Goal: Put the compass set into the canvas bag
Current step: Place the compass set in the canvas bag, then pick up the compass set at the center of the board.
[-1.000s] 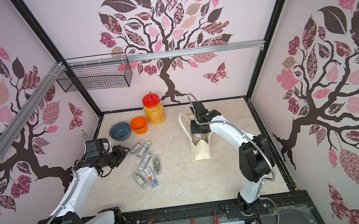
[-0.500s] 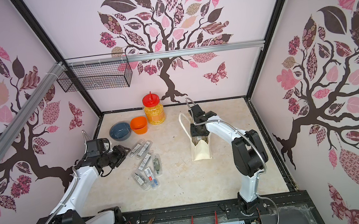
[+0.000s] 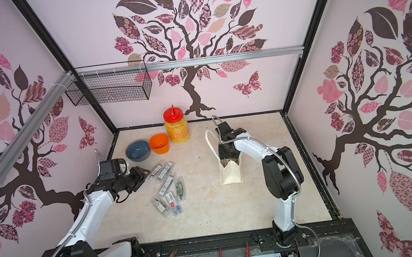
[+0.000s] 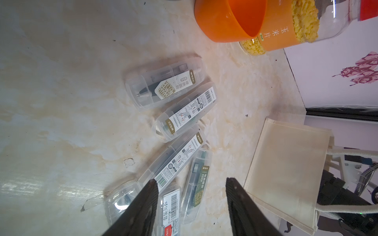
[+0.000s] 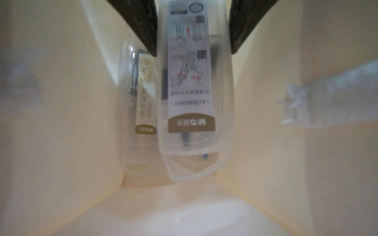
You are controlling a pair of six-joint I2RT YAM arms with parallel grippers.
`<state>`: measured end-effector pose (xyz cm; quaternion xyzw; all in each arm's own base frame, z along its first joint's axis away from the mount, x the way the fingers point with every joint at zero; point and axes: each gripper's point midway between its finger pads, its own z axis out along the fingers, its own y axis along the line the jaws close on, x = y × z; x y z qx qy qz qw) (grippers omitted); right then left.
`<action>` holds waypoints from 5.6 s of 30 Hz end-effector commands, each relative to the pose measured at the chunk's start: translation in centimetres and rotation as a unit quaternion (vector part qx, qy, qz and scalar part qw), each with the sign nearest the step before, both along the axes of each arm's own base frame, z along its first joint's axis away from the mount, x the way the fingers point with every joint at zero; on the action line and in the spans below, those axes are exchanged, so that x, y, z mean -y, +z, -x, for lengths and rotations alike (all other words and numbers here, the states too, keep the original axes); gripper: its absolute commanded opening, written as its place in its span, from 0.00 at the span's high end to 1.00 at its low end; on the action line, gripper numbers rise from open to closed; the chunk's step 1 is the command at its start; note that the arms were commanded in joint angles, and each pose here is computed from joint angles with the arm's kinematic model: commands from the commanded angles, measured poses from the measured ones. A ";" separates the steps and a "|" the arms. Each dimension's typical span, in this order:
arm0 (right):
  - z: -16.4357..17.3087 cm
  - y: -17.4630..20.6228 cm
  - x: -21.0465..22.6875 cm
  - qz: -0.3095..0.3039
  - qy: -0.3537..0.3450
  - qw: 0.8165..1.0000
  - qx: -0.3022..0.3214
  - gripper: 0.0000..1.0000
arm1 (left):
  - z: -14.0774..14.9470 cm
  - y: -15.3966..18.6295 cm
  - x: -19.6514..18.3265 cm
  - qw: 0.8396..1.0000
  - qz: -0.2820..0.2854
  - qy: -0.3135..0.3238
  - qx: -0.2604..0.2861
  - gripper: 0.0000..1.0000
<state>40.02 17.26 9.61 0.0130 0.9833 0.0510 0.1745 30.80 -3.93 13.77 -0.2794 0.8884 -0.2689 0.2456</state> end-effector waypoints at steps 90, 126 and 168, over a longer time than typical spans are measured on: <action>10.7 -8.0 -25.4 0.032 0.302 0.943 -0.133 0.28 | -0.2 2.4 -4.6 0.992 -0.119 0.046 0.023 0.41; 10.0 -6.2 -20.9 0.130 0.355 0.923 -0.069 0.36 | 0.2 2.3 -4.6 0.991 -0.120 0.046 0.023 0.41; 5.0 15.2 -21.1 -0.021 0.324 0.939 0.118 0.50 | -0.1 1.9 -3.0 0.996 -0.078 0.023 0.026 0.41</action>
